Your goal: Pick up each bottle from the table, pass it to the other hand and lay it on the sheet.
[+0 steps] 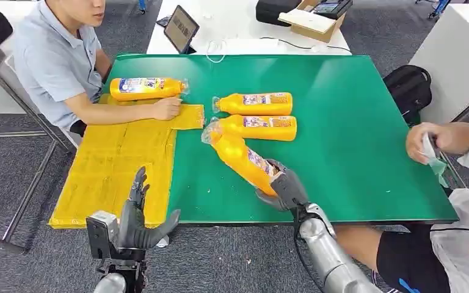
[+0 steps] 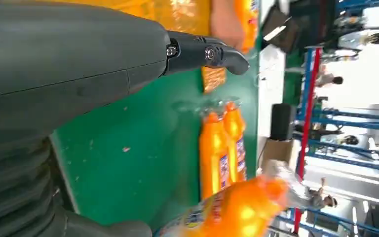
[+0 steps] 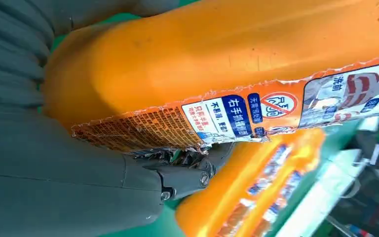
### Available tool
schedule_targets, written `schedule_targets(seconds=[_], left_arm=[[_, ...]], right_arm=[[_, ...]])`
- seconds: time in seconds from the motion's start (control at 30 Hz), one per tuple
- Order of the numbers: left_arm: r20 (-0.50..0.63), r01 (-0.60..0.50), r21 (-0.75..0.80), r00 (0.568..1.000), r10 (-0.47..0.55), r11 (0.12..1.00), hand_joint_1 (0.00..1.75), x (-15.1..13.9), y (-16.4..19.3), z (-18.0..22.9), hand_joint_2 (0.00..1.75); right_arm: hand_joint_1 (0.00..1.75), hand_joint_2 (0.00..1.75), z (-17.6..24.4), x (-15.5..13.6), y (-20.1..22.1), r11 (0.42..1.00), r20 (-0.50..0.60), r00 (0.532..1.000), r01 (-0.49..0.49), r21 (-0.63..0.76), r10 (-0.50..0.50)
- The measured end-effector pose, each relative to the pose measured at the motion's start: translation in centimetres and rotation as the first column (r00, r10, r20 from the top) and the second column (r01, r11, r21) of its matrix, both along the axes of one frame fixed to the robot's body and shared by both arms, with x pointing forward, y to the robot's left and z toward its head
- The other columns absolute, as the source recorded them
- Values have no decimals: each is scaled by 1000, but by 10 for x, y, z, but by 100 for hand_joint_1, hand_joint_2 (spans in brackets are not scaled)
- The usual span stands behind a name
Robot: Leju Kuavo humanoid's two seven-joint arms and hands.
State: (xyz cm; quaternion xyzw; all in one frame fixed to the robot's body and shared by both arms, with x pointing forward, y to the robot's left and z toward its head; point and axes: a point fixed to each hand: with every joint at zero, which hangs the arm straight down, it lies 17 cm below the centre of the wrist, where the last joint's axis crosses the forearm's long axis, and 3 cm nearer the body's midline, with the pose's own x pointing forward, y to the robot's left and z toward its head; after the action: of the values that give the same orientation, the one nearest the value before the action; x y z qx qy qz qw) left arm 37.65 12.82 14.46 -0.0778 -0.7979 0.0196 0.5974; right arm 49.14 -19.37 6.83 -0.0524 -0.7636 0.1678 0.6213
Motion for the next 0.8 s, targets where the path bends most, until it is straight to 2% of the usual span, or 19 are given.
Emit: schedule_targets(seconds=[0.17,0.37,0.57,0.8], left_arm=[[-19,114,-79,993,-116,990,0,-8,-27,-3,175],[54,253,-150,967,-247,956,0,-15,-54,17,175],[103,295,-189,955,-279,937,0,-12,-61,35,175],[108,296,-191,954,-280,936,0,-11,-61,37,175]], right_arm=[[175,175,32,-8,24,997,90,996,-32,70,26],[175,175,72,-25,86,979,180,976,-149,138,123],[175,175,92,-51,141,956,266,937,-267,122,227],[175,175,93,-53,145,954,269,934,-274,122,234]])
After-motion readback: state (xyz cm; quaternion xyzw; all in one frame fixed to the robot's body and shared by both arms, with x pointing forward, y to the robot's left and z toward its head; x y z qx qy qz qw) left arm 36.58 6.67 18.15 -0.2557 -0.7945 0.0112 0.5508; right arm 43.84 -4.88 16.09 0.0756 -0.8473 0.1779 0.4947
